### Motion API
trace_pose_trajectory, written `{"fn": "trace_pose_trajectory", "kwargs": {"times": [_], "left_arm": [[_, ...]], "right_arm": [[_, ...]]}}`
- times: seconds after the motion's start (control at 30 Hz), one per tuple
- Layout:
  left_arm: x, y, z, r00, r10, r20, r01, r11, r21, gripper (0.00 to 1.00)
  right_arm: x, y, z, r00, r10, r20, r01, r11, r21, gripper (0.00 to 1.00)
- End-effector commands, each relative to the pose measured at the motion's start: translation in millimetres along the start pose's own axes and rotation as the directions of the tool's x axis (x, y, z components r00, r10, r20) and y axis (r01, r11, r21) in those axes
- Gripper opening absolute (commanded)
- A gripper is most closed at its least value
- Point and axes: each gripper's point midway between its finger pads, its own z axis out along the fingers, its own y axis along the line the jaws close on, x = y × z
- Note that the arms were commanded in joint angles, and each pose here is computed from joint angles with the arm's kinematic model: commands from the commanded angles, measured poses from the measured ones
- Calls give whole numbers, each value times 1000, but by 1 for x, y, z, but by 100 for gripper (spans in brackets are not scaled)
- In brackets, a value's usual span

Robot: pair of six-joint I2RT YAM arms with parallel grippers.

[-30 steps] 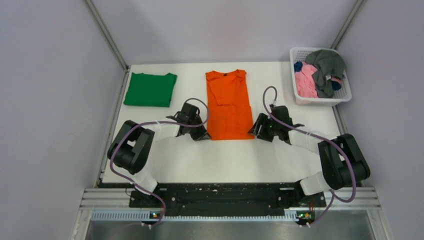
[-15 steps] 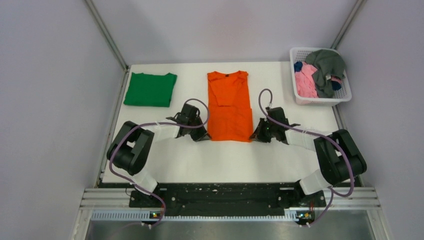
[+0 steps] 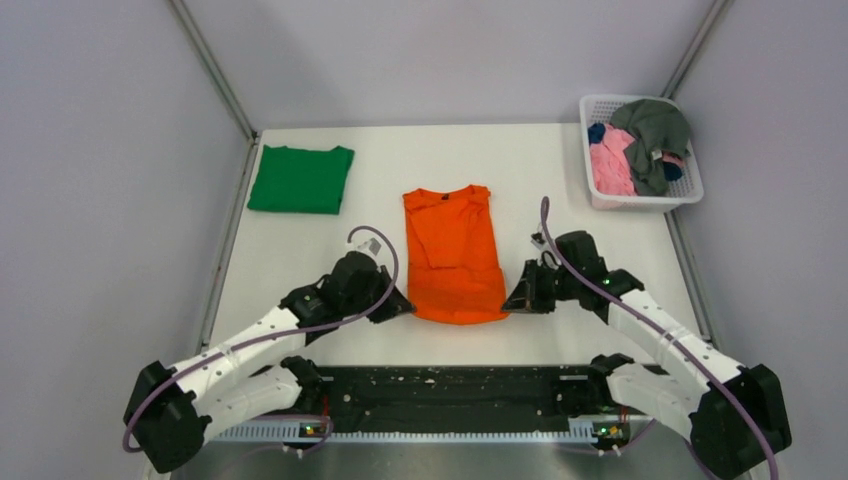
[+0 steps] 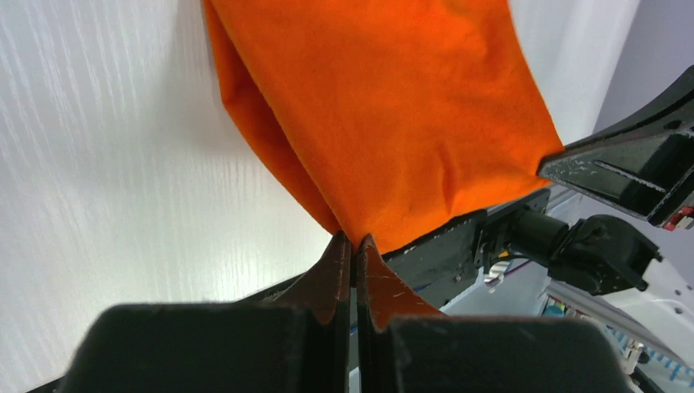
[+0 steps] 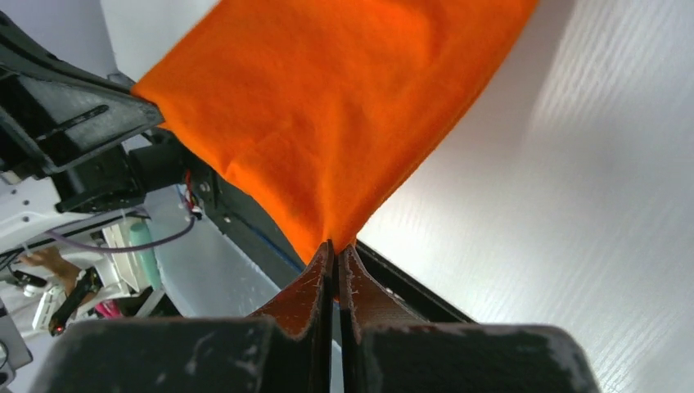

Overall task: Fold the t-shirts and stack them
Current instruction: Grab one side of the 2/3 rectangular tshirt with both arms, then fold the long partially folded tshirt into a neat square

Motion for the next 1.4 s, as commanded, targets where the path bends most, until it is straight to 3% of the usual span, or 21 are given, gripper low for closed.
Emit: {"fn": "trace_pose_trajectory", "kwargs": {"times": [0.0, 0.1, 0.2, 0.53, 1.07, 1.1, 1.13, 1.23, 1.27, 1.3, 1.37], "left_arm": [[-45, -23, -12, 982, 30, 189, -32, 999, 7, 0], [-79, -34, -20, 958, 68, 278, -59, 997, -40, 0], [-116, -44, -19, 938, 94, 333, -79, 995, -59, 0], [-223, -61, 5, 924, 131, 358, -99, 989, -106, 0], [-318, -37, 112, 966, 102, 240, -82, 992, -91, 0], [-322, -35, 118, 966, 104, 235, -84, 992, -95, 6], [-326, -35, 122, 966, 107, 235, -87, 992, -95, 23], [-338, -37, 126, 968, 94, 233, -77, 994, -83, 52], [-340, -41, 123, 967, 97, 235, -82, 994, -71, 65], [-342, -45, 119, 965, 104, 240, -91, 994, -64, 92], [-335, -45, 113, 966, 117, 229, -105, 992, -65, 99]], "right_arm": [[-44, 45, -23, 986, -100, 136, 108, 993, -50, 0], [-83, 51, -26, 965, -124, 230, 125, 992, 10, 0], [-114, 58, -23, 959, -126, 253, 124, 992, 23, 0], [-210, 53, 0, 938, -112, 327, 110, 994, 26, 0], [-304, -11, 60, 937, -14, 348, -5, 998, 55, 0], [-313, -19, 64, 933, -8, 360, -17, 998, 66, 0], [-323, -27, 68, 927, -2, 374, -28, 997, 75, 9], [-354, -35, 73, 912, -23, 410, -21, 995, 102, 50], [-360, -34, 69, 909, -39, 415, -14, 992, 123, 62], [-363, -32, 63, 906, -59, 418, -1, 990, 141, 73], [-361, -21, 45, 894, -105, 436, 35, 986, 165, 88]]}}
